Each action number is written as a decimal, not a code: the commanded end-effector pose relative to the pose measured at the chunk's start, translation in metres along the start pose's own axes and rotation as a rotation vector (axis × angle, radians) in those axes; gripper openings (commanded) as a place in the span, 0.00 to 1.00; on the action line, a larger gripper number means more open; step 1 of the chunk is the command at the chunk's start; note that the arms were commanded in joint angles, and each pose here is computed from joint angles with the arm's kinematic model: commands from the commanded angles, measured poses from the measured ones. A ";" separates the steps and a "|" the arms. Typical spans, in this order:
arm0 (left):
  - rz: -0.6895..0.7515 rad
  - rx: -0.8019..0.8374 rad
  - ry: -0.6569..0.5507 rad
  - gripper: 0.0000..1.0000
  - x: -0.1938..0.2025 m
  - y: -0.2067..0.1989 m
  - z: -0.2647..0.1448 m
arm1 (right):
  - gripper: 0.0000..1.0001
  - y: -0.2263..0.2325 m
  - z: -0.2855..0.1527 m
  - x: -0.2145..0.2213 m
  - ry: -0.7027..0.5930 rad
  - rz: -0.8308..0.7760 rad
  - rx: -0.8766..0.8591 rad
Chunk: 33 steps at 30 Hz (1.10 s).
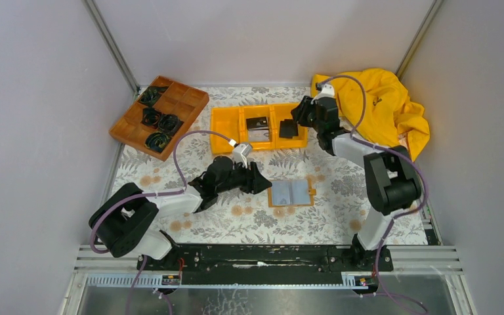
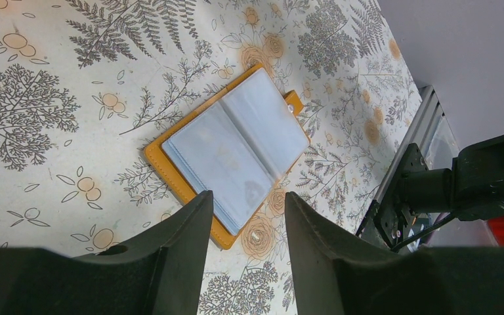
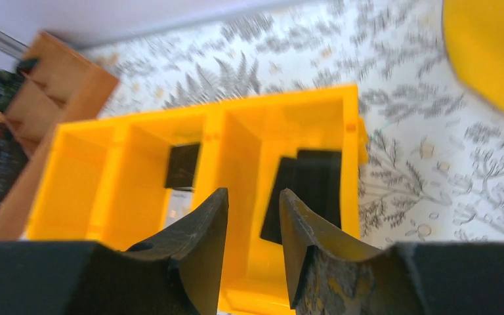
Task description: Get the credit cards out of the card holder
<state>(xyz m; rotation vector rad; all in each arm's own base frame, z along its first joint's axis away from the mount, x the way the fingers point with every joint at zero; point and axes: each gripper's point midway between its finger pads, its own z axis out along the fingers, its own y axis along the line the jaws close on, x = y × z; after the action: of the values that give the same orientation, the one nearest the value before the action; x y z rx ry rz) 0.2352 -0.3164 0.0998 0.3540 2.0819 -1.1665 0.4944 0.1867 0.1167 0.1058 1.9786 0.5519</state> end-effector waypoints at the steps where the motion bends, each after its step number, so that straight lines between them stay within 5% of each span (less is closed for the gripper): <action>1: 0.024 0.022 -0.045 0.51 -0.013 -0.006 0.002 | 0.42 0.030 -0.038 -0.072 -0.182 -0.054 -0.051; 7: 0.017 -0.005 -0.058 0.52 -0.015 -0.001 0.003 | 0.40 0.047 -0.088 -0.051 -0.130 -0.023 -0.111; 11: -0.005 -0.030 -0.059 0.45 -0.014 0.005 0.006 | 0.09 0.021 -0.117 0.011 -0.053 0.044 -0.077; 13: -0.012 -0.014 -0.055 0.24 -0.013 0.002 0.006 | 0.00 0.014 -0.131 0.042 -0.004 0.060 -0.074; 15: -0.012 0.019 -0.040 0.00 -0.010 -0.003 0.007 | 0.00 0.016 -0.144 0.068 0.035 0.045 -0.092; 21: -0.016 0.082 0.035 0.00 0.003 -0.008 0.016 | 0.05 0.052 -0.169 0.105 0.160 -0.035 -0.193; 25: -0.034 0.051 0.058 0.01 0.010 0.001 0.023 | 0.40 0.022 -0.175 0.123 0.178 -0.065 -0.072; 27: -0.066 0.049 0.098 0.08 0.020 0.005 0.030 | 0.46 0.006 -0.177 0.135 0.190 -0.068 -0.023; 30: -0.107 0.028 0.119 0.12 0.027 0.013 0.039 | 0.42 -0.004 -0.175 0.143 0.197 -0.058 0.021; 33: -0.117 -0.015 0.147 0.14 0.032 0.022 0.042 | 0.29 -0.010 -0.172 0.145 0.215 -0.057 0.064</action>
<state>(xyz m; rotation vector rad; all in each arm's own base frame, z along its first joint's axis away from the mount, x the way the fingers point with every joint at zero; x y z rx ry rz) 0.2341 -0.3341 0.0431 0.3354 2.2785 -1.2110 0.2694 0.1750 0.0566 -0.0224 2.2033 0.5649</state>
